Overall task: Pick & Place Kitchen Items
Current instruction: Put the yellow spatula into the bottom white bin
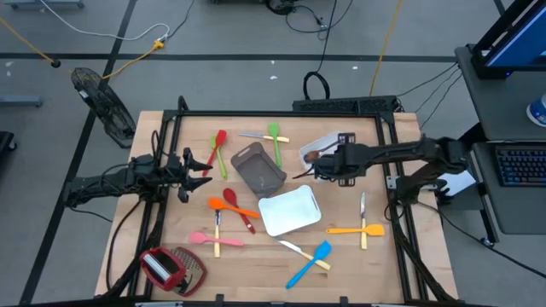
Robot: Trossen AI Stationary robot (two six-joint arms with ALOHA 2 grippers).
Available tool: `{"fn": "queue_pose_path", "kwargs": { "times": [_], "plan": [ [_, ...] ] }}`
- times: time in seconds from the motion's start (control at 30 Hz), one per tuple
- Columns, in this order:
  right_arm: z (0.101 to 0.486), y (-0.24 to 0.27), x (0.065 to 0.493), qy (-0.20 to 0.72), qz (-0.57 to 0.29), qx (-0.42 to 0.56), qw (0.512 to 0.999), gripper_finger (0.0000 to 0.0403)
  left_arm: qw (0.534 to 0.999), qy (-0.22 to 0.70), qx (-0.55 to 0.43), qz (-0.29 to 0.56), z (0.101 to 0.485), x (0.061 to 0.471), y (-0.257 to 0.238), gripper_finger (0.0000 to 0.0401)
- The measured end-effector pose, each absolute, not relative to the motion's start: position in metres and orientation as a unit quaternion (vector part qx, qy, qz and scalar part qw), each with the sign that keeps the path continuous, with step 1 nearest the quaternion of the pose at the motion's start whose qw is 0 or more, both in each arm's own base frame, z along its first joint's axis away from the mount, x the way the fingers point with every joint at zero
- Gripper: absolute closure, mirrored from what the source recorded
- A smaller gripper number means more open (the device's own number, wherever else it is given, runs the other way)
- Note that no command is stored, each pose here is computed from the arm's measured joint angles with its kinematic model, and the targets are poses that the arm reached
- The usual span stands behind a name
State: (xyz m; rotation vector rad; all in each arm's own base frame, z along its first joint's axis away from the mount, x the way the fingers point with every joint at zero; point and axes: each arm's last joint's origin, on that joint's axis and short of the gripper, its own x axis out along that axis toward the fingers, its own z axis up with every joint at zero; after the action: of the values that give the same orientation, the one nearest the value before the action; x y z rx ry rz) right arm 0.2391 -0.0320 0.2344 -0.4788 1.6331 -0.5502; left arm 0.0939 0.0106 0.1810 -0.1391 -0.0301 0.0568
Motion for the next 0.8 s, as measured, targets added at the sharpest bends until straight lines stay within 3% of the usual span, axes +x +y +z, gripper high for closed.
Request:
{"fn": "queue_pose_path", "kwargs": {
  "times": [0.17,0.43,0.8],
  "plan": [
    [0.247,-0.021,0.230,0.678,-0.280,-0.148,0.664,0.0262,0.996,-0.031,-0.078,0.027,0.184,0.094,0.011,0.0199],
    [0.255,0.001,0.221,0.675,-0.223,-0.059,0.701,0.0263,0.995,-0.070,-0.073,0.024,0.192,0.093,0.010,0.0199],
    [0.255,0.031,0.223,0.652,-0.197,-0.025,0.732,0.0262,0.993,-0.078,-0.089,0.022,0.193,0.093,0.010,0.0199]
  ]
}}
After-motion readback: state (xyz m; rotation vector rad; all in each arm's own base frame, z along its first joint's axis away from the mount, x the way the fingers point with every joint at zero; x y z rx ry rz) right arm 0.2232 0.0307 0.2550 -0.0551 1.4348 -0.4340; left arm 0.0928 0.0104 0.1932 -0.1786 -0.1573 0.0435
